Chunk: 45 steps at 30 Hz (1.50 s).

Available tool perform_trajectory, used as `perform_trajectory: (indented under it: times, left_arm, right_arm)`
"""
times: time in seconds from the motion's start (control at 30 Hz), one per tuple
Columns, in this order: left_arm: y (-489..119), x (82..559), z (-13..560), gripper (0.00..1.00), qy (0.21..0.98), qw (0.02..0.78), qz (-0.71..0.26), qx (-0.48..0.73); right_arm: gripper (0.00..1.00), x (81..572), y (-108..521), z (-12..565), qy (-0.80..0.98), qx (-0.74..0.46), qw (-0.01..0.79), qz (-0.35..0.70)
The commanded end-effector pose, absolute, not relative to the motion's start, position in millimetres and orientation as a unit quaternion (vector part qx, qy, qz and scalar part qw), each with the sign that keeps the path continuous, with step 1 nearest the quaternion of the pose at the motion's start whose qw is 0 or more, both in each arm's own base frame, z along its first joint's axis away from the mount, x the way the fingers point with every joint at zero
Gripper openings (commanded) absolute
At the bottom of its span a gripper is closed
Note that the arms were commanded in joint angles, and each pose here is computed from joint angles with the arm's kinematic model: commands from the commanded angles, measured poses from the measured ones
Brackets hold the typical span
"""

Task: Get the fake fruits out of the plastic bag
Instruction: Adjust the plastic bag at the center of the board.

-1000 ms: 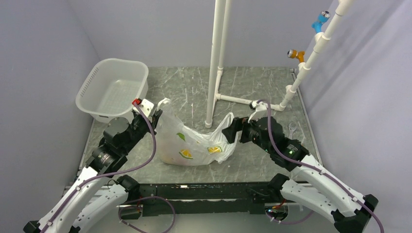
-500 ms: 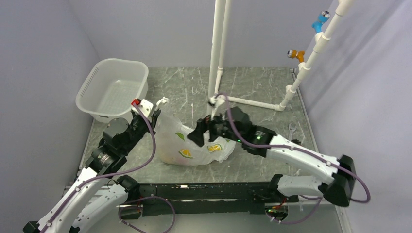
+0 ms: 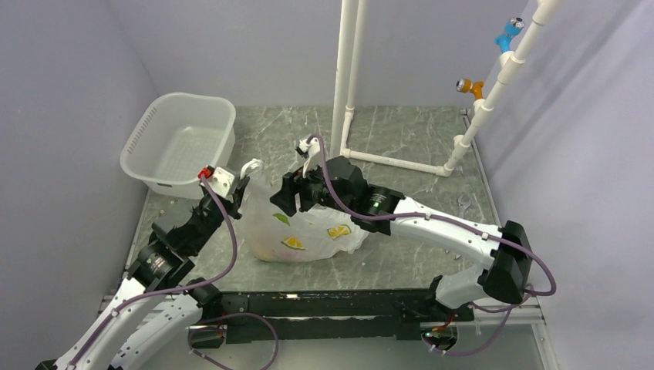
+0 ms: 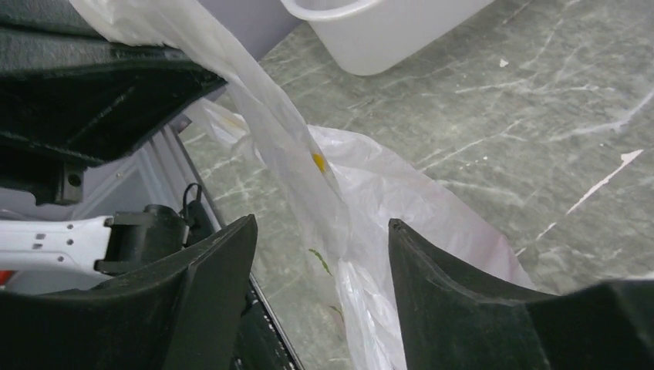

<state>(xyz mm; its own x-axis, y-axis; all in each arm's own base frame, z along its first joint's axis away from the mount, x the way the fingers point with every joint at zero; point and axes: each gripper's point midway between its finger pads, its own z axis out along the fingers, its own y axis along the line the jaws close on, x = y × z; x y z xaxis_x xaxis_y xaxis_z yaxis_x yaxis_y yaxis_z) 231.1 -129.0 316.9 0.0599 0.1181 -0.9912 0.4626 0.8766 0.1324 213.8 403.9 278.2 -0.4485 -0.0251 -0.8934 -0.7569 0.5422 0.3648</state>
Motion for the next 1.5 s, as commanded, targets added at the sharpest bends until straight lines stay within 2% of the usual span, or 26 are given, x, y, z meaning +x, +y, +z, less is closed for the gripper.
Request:
perform_trajectory:
  times: [0.0,0.07,0.2,0.33,0.37,0.5,0.57,0.67,0.8,0.9,0.93,1.07,1.23,1.27,1.37,1.47]
  left_arm:
    - [-123,228,334,0.00,0.648,0.724,-0.122,0.201]
    - [-120,227,336,0.00,0.645,0.730,-0.119,0.194]
    - [-119,225,339,0.00,0.640,0.734,-0.121,0.193]
    - [-122,225,337,0.00,0.643,0.729,-0.125,0.199]
    - [-122,225,336,0.00,0.644,0.728,-0.125,0.200]
    - [-121,226,336,0.00,0.646,0.727,-0.121,0.199]
    - [-120,226,336,0.08,0.645,0.728,-0.120,0.198]
    - [-120,226,336,0.32,0.645,0.728,-0.117,0.200]
    - [-117,225,334,0.71,0.652,0.724,-0.114,0.197]
    - [-109,224,327,0.94,0.683,0.704,-0.118,0.156]
    - [-107,221,321,0.99,0.704,0.684,-0.129,0.136]
    - [-105,192,295,0.99,0.778,0.595,-0.186,0.079]
    - [-113,159,288,0.99,0.789,0.552,-0.267,0.053]
    - [-112,155,285,0.99,0.795,0.540,-0.274,0.039]
    - [-108,142,266,0.99,0.818,0.494,-0.295,-0.027]
    - [-107,132,244,0.99,0.824,0.454,-0.325,-0.096]
  right_arm:
    - [0.58,223,414,320,0.716,-0.249,0.494,0.425]
    - [0.53,217,418,321,0.704,-0.261,0.489,0.443]
    - [0.51,199,434,309,0.690,-0.317,0.452,0.467]
    - [0.44,190,440,285,0.699,-0.349,0.416,0.466]
    - [0.41,185,440,281,0.697,-0.355,0.409,0.469]
    - [0.19,174,435,269,0.702,-0.361,0.396,0.469]
    - [0.14,169,432,262,0.706,-0.362,0.387,0.470]
    - [0.11,154,431,249,0.707,-0.366,0.364,0.484]
    - [0.25,142,434,227,0.715,-0.362,0.340,0.492]
    - [0.35,141,436,210,0.724,-0.354,0.327,0.494]
    - [0.37,142,436,207,0.726,-0.350,0.328,0.493]
    - [0.42,144,435,197,0.731,-0.346,0.330,0.488]
    - [0.46,144,419,211,0.730,-0.357,0.349,0.466]
    - [0.49,146,412,217,0.731,-0.357,0.361,0.455]
    - [0.65,160,391,222,0.748,-0.359,0.388,0.402]
    - [0.71,178,375,230,0.748,-0.376,0.421,0.350]
